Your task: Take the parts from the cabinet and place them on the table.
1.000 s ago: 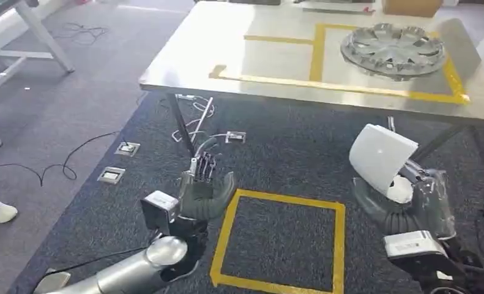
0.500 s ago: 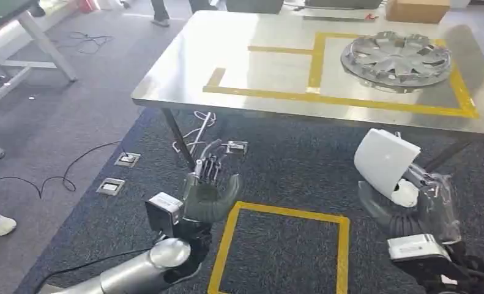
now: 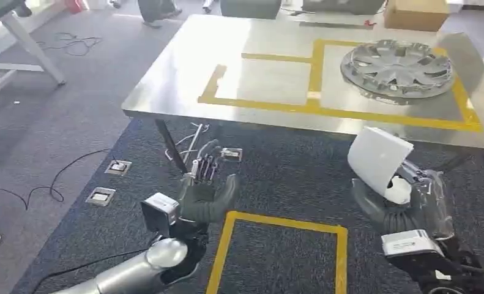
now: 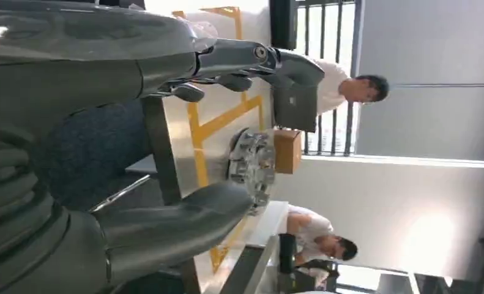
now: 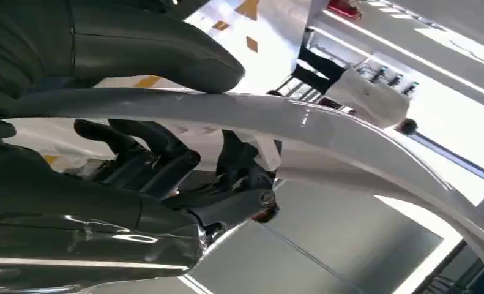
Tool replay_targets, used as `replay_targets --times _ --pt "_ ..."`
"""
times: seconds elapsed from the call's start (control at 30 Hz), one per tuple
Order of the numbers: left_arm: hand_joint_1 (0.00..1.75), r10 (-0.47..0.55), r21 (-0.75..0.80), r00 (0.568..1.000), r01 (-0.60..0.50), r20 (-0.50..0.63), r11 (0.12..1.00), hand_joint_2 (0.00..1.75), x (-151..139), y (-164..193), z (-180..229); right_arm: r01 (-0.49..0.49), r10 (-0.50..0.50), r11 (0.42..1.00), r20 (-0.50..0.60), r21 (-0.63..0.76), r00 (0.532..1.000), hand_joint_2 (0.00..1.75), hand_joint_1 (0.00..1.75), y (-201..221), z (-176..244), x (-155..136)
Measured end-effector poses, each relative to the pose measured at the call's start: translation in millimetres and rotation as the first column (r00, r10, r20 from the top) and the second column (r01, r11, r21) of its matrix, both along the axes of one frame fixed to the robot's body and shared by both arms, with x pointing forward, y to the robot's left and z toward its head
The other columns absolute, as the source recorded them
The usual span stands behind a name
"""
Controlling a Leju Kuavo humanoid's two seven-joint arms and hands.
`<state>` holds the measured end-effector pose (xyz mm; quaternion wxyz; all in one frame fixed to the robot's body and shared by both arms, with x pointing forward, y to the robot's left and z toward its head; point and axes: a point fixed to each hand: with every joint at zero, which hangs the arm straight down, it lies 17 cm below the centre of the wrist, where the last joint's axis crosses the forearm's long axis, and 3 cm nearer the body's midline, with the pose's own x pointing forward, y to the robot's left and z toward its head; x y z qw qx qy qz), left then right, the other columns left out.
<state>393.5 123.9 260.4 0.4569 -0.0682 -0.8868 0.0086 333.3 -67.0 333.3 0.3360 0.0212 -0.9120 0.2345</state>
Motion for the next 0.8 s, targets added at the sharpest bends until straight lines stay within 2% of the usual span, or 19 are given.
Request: replay_targets --times 0.8 --pt "0.0 0.002 0.011 1.0 -0.001 -0.007 1.0 1.75 -0.3 0.5 -3.1 -0.006 0.006 1.0 -0.014 -0.004 1.0 1.75 1.75 2.1 -4.7 1.2"
